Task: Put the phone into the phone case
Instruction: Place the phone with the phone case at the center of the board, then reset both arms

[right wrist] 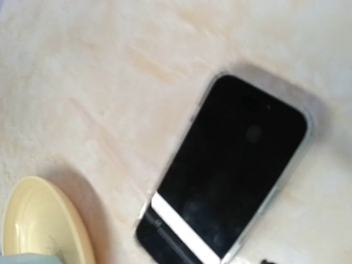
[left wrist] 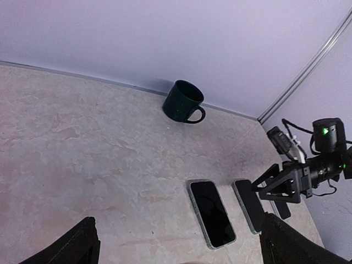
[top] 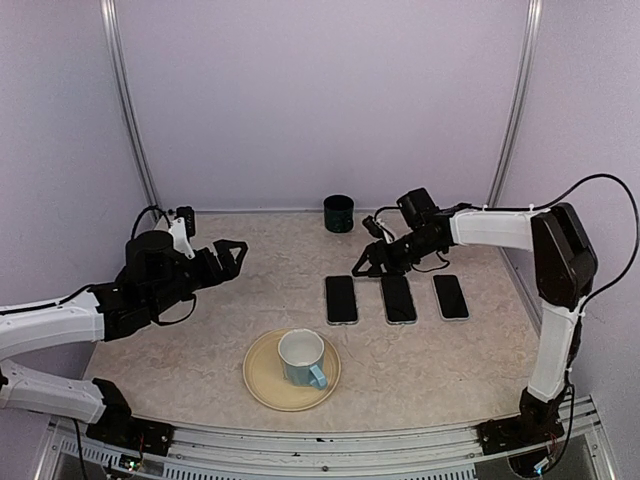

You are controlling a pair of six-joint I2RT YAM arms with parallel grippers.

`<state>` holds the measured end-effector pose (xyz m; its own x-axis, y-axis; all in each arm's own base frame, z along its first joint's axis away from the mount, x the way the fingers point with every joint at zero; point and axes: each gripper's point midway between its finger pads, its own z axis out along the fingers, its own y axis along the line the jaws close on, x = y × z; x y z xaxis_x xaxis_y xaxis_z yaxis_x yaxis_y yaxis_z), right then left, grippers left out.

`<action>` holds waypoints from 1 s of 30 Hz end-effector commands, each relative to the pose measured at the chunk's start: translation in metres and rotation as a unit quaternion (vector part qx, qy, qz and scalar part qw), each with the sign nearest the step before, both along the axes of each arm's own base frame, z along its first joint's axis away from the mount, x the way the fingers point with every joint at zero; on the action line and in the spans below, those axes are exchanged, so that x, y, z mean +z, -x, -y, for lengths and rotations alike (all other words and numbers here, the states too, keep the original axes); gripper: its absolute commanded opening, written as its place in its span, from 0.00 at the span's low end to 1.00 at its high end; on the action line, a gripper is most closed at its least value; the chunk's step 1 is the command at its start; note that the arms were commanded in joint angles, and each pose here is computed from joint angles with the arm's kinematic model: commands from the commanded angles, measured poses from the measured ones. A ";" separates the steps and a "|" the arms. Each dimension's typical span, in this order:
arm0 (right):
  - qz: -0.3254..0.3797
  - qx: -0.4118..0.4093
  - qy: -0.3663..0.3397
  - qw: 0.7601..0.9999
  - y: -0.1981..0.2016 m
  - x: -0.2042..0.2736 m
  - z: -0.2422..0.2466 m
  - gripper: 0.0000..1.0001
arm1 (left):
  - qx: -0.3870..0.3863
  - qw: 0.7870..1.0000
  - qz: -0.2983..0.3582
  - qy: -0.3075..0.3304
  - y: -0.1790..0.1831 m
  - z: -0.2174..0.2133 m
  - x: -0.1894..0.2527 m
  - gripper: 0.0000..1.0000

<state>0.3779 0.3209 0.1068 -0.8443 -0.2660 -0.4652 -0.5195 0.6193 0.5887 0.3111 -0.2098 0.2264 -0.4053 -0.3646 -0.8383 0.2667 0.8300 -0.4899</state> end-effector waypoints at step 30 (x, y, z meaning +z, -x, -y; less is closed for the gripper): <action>0.391 -0.325 0.120 0.853 0.055 0.150 0.241 1.00 | 0.105 0.987 0.071 -0.103 0.000 -0.142 0.055 0.99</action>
<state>0.3312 0.1008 0.2582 -0.3128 -0.0216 -0.9496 -0.2634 0.9625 0.0649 0.3107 -0.0660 0.2801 -0.2091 -0.2268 -0.9512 0.0615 0.9678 -0.2442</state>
